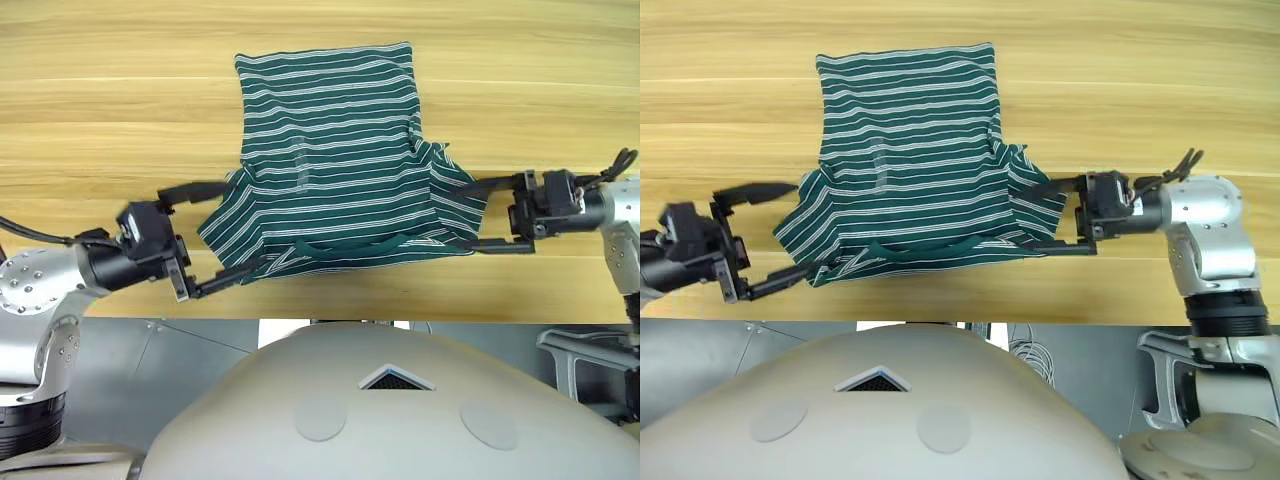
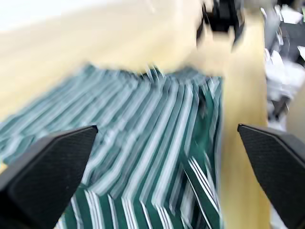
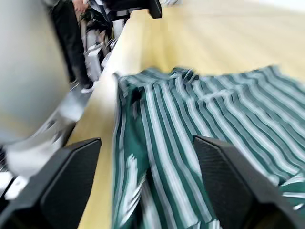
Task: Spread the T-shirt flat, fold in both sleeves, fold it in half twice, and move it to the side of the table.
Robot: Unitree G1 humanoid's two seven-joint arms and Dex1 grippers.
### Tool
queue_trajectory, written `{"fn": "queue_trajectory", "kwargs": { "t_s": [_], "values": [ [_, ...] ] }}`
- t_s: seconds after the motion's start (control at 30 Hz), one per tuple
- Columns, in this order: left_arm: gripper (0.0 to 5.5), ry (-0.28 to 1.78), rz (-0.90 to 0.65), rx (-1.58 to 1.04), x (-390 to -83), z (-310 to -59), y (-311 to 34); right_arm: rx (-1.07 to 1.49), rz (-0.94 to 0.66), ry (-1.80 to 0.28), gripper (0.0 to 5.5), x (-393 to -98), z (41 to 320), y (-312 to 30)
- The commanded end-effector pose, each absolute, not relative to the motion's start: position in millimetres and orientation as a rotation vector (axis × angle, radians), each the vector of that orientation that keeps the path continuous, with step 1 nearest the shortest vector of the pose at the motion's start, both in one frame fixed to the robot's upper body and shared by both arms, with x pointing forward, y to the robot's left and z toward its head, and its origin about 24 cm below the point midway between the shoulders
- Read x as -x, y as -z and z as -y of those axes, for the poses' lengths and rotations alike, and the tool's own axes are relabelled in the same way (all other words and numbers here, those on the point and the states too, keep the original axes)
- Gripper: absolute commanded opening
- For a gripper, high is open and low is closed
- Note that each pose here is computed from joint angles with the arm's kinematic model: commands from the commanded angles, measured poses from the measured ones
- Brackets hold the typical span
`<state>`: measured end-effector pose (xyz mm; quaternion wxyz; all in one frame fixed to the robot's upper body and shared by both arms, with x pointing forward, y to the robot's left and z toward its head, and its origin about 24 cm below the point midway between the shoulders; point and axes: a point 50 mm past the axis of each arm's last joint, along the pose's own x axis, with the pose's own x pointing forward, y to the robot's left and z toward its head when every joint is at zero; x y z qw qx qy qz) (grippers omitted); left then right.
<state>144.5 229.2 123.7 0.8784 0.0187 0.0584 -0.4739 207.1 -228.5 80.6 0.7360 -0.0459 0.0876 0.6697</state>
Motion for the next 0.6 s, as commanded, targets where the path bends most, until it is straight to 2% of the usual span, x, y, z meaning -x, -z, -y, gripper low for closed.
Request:
{"fn": "queue_trajectory", "kwargs": {
  "t_s": [0.03,0.13,0.2,0.3,0.5,0.6],
  "values": [
    [5.4,0.71,0.01,0.053,-162,-243,-127,0.14,-0.153,-1.364,2.79,-232,202,-84],
    [5.4,0.561,0.041,0.04,-164,-239,-116,0.216,-0.188,-1.343,2.21,-239,174,-73],
    [5.4,0.532,0.028,0.025,-163,-229,-104,0.271,-0.217,-1.369,1.87,-237,165,-62],
    [5.4,0.545,-0.01,-0.023,-167,-219,-90,0.318,-0.26,-1.403,1.33,-234,168,-48],
    [5.4,0.626,-0.129,-0.257,-195,-199,-47,0.304,-0.298,-1.478,0.13,-228,170,-37],
    [5.4,0.689,-0.156,-0.409,-212,-186,-32,0.309,-0.298,-1.563,0.03,-218,168,-37]
  ]
}}
